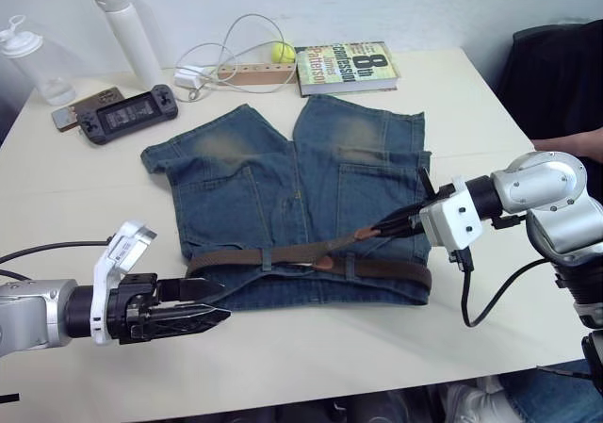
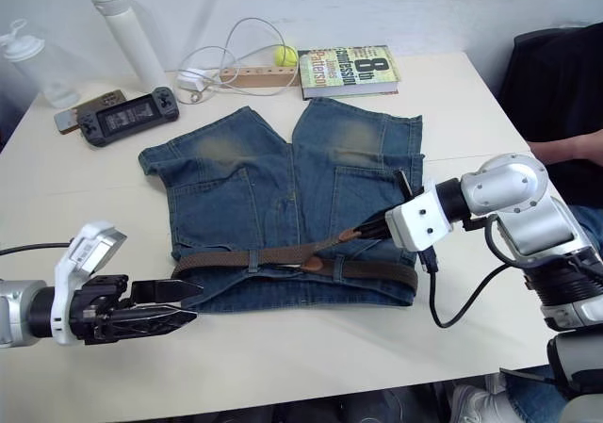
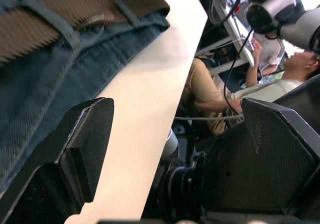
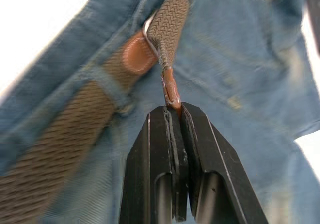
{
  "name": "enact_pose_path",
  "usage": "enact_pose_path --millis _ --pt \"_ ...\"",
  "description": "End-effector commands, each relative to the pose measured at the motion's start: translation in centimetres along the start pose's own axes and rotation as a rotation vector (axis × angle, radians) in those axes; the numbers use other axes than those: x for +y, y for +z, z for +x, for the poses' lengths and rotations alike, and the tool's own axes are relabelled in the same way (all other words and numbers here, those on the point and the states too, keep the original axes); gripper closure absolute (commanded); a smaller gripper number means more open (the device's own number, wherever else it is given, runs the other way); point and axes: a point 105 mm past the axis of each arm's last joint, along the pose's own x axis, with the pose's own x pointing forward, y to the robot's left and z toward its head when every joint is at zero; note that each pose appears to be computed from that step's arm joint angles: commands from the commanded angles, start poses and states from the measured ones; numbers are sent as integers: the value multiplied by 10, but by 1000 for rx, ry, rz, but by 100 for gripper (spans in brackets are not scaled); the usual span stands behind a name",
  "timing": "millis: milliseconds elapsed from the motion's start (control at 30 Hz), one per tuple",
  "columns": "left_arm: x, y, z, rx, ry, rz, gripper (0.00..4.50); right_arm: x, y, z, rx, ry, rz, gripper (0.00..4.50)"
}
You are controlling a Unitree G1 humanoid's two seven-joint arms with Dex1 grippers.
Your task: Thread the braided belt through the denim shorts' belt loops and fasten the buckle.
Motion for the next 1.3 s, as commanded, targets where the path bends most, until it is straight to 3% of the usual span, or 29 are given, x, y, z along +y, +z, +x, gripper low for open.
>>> enact_pose_path --millis 33,200,400,500,667,1000,1100,1300 --pt "8 9 0 8 42 79 8 -11 4 -18 22 -40 6 450" --pt "19 33 11 -20 107 252 8 -13 6 -24 25 -56 47 450" --pt "22 71 76 -63 203 603 8 -33 13 -35 -19 -97 270 450" --pt "22 77 107 -47 214 797 8 -42 16 -38 -40 -90 454 450" --pt "30 75 134 -3 211 968 8 -54 26 -36 -89 -117 552 450" --pt "28 95 149 -129 208 936 8 -58 26 -32 -87 -166 574 450" --pt "28 96 151 -136 207 936 86 -56 27 -31 -94 -166 583 450" --pt "24 100 150 -174 181 916 350 -51 25 -30 -85 -157 592 450"
